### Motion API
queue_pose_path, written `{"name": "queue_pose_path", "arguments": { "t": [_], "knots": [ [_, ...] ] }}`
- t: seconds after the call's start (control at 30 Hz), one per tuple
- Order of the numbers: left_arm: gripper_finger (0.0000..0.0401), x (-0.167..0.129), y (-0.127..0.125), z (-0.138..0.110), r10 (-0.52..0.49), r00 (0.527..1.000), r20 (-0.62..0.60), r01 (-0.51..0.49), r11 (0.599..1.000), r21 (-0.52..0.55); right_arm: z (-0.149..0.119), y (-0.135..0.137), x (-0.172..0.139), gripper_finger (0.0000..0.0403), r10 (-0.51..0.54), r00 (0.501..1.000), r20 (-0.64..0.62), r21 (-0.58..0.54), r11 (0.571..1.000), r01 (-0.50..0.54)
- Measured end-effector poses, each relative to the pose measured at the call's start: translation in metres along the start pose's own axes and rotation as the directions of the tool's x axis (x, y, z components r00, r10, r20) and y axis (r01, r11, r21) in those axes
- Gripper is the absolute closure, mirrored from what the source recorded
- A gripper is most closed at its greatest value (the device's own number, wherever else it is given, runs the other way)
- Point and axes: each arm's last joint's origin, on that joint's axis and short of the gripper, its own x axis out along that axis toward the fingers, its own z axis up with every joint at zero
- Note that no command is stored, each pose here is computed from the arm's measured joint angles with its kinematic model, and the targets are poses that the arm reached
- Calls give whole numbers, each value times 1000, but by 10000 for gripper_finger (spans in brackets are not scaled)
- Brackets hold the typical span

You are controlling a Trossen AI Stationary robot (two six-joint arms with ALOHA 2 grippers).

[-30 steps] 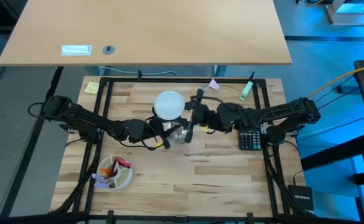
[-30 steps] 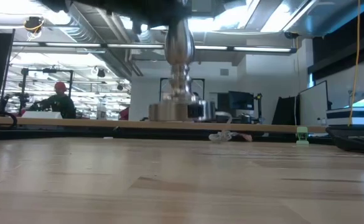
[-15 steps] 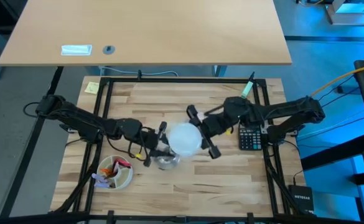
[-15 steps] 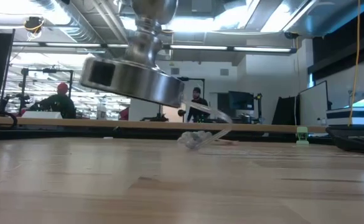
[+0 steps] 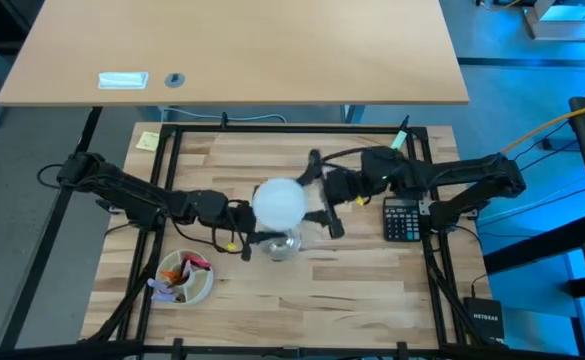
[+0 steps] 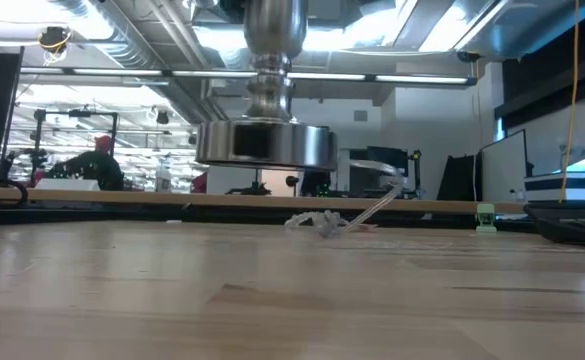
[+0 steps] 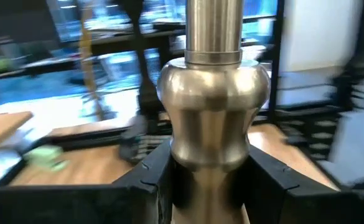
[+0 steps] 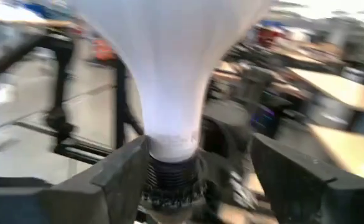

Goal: Screw lightbulb
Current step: Remove the lightbulb from the silver lamp

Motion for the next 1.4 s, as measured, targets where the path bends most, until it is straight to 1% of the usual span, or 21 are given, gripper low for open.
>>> {"name": "queue_pose_path", "arguments": {
  "t": [0.07,0.13,0.2,0.3,0.33,0.37,0.47,0.53,0.63,0.67,0.73,0.77,0.83,0.9,1.0,1.1,1.17,1.23,1.3,1.4],
  "knots": [
    [277,0,2,0,100,995,-9,-100,995,-18,5,-1,-10,106,-91,995,-36,6,996,91],
    [277,-1,5,0,208,978,-21,-208,978,-22,8,2,-18,94,-185,980,-79,29,982,188],
    [277,-2,8,-1,306,952,-31,-307,951,-37,8,5,-21,89,-276,955,-106,42,959,281],
    [277,-3,12,-1,425,905,-40,-426,903,-61,8,14,-13,91,-338,937,-87,36,939,343],
    [277,-3,13,-1,449,893,-40,-451,890,-64,8,17,-9,93,-361,930,-73,34,931,364],
    [277,-3,13,-1,468,883,-42,-470,880,-65,6,18,-5,96,-403,913,-59,31,914,405],
    [277,-4,13,-1,499,865,-45,-501,862,-75,2,21,9,107,-532,847,-11,22,846,532],
    [277,-4,14,-1,508,860,-46,-511,855,-90,-1,19,17,113,-600,800,24,31,800,599],
    [277,-4,14,-1,522,851,-48,-524,847,-91,-8,13,27,120,-688,725,36,37,726,687],
    [277,-5,14,-1,526,849,-49,-528,844,-91,-11,11,29,122,-694,719,38,38,720,693],
    [277,-5,14,-1,539,841,-51,-542,836,-91,-15,9,34,125,-681,731,54,50,733,679],
    [277,-5,15,-1,547,836,-52,-549,831,-89,-15,7,36,126,-683,727,69,61,730,680],
    [277,-5,15,-1,556,829,-53,-559,825,-86,-16,5,39,129,-695,712,100,87,719,690],
    [277,-5,15,-1,559,827,-54,-562,823,-82,-18,1,41,133,-719,685,117,97,695,713],
    [277,-5,15,-1,560,827,-54,-563,823,-78,-20,-5,42,141,-725,677,125,94,688,720],
    [277,-5,15,-1,562,826,-54,-564,821,-82,-21,-9,41,157,-727,677,119,105,687,719],
    [277,-5,15,-1,563,825,-56,-566,821,-74,-21,-9,41,179,-725,678,119,90,688,720],
    [277,-5,15,-2,563,825,-57,-565,822,-66,-21,-8,42,214,-713,691,123,52,700,713],
    [277,-5,15,-2,560,827,-57,-562,825,-55,-20,-7,42,251,-692,711,124,43,720,693],
    [277,-5,12,-1,527,848,-55,-529,847,-46,-19,-5,41,253,-648,752,119,21,759,651]
  ]
}}
